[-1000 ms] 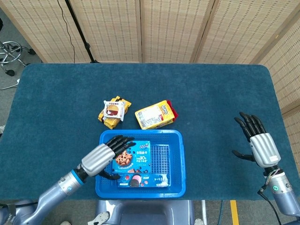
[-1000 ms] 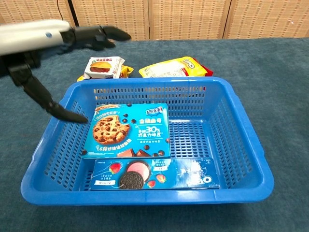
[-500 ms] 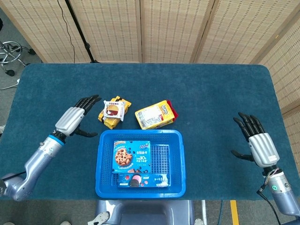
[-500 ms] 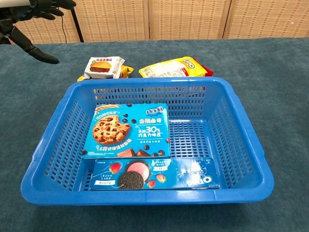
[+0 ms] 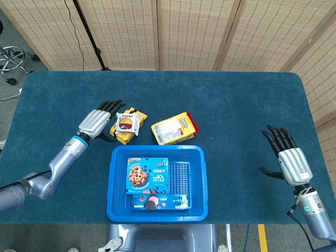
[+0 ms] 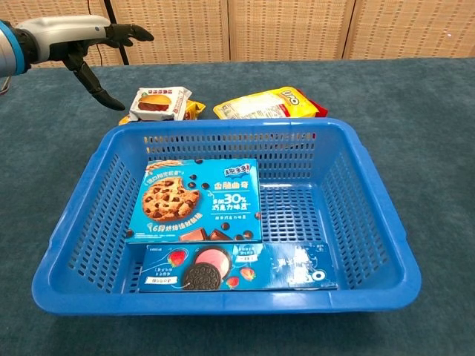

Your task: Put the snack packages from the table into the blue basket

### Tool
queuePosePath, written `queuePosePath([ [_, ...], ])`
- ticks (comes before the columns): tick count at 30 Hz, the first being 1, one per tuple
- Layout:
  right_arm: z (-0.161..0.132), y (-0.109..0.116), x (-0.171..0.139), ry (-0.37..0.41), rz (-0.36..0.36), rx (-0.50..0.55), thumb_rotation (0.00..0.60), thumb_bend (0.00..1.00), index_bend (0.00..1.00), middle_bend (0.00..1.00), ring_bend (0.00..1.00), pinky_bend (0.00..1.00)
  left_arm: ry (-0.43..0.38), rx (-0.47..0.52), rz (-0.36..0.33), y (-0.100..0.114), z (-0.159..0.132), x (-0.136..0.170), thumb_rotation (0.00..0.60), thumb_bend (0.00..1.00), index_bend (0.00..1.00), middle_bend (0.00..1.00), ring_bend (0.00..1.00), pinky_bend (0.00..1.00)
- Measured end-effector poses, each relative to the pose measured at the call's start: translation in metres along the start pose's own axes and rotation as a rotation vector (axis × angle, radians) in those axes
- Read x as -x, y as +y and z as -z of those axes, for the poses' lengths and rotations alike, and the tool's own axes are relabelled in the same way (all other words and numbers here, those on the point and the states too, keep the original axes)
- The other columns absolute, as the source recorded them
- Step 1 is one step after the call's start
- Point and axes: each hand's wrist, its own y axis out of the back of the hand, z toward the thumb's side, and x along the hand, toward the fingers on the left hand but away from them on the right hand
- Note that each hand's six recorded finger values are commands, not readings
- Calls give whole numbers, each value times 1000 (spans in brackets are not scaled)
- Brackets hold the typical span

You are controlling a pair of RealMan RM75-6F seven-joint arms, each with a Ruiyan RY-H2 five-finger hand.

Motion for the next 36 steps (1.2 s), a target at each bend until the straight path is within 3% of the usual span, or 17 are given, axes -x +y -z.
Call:
queuePosePath([
  [5,3,-2,3,-8,-6,-5,600,0,0,0,0,25,59,-33,48,-11,5,-23,600,0,0,0,0,0],
  [14,7,-5,8,-21,-13,-8,600,0,0,0,0,25,95,-38,83,-32,-1,-54,600,6,0,0,0,5],
  [17,8,-6,9,-24,-16,-9,600,0,0,0,0,25,103,-37,92,-37,-5,-63,600,43,17,5,54,125],
  [19,9,-6,9,-27,-19,-8,600,0,0,0,0,25,111,-35,104,-41,-7,-67,600,85,122,76,185,265],
  [21,11,-6,9,-30,-19,-8,600,0,0,0,0,25,115,-35,109,-43,-8,-70,600,112,257,196,286,342],
  [25,13,-6,10,-35,-20,-11,600,0,0,0,0,25,119,-36,81,-41,-11,-73,600,159,463,399,444,411],
  [36,12,-11,10,-34,-39,-17,600,0,0,0,0,26,85,0,-59,-7,-9,-61,600,199,530,451,473,417],
])
